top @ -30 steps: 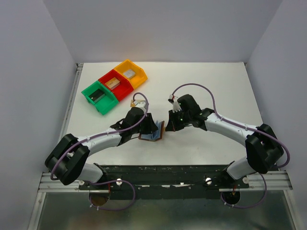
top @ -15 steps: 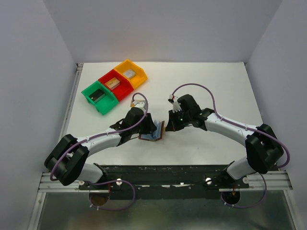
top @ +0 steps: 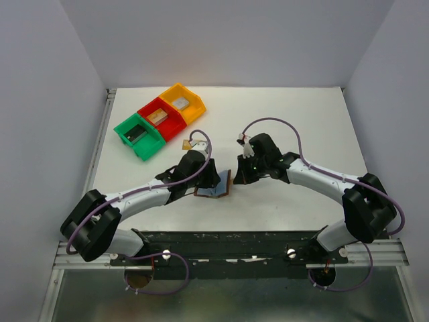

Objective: Take the credit cards out of the card holder
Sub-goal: Remove the credit card from the card holder.

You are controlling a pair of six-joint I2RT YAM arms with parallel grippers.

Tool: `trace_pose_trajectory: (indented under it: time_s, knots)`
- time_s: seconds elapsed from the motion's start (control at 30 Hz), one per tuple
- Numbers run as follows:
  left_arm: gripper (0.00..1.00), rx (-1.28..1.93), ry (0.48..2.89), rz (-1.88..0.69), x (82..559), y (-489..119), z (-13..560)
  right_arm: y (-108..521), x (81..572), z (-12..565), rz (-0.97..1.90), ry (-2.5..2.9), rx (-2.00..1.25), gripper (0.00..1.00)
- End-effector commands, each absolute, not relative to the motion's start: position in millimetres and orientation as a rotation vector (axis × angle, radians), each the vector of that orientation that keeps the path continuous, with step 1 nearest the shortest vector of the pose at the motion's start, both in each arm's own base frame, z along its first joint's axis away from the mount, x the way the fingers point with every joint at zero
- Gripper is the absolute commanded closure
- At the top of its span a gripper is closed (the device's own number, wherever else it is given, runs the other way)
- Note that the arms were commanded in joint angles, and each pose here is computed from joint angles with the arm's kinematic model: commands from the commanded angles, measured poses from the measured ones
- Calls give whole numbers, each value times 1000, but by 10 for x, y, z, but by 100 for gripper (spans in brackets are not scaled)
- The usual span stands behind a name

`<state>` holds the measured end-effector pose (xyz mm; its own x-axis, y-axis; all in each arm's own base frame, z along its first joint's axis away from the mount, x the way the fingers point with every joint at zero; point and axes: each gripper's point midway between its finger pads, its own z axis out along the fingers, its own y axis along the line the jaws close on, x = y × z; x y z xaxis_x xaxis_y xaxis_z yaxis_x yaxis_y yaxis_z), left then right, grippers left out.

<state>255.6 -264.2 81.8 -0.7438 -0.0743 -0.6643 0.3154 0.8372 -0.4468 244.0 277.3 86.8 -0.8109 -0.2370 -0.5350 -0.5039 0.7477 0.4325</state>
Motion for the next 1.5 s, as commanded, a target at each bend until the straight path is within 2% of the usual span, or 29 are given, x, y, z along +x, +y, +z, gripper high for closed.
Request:
trace_pose_trajectory:
  time_s: [0.0,0.2,0.37,0.47,0.63,0.77,0.97,1.07,1.13,1.2,1.27,1.37,1.47]
  knots:
    - [48,163,2279,-667,2610,-2581,901,2687,2457,794,754,2508,-537,100]
    - [48,118,2290,-601,2634,-2473,859,2662,2471,792,743,2510,-526,100]
    - [46,-3,2317,-371,2654,-2069,812,2633,2490,790,724,2514,-515,100]
    - [46,-49,2270,-331,2668,-1937,915,2624,2493,793,716,2514,-516,100]
    - [46,-49,2203,-396,2696,-1979,1086,2624,2504,797,710,2513,-521,100]
    - [47,36,2160,-580,2690,-2287,1152,2627,2496,793,719,2514,-522,100]
    - [50,121,2254,-676,2651,-2574,906,2533,2513,738,639,2559,-475,99]
    - [52,107,2292,-653,2638,-2553,785,2385,2568,729,523,2581,-413,83]
    - [52,93,2297,-637,2632,-2517,753,2280,2614,772,437,2579,-385,65]
    - [52,75,2297,-619,2631,-2475,743,2219,2630,844,394,2573,-373,54]
    - [52,59,2293,-601,2642,-2431,742,2143,2685,952,332,2558,-360,49]
    - [53,38,2284,-605,2644,-2408,748,2180,2732,1173,362,2505,-366,47]
    - [52,33,2269,-624,2654,-2426,770,2387,2704,1370,529,2433,-405,47]
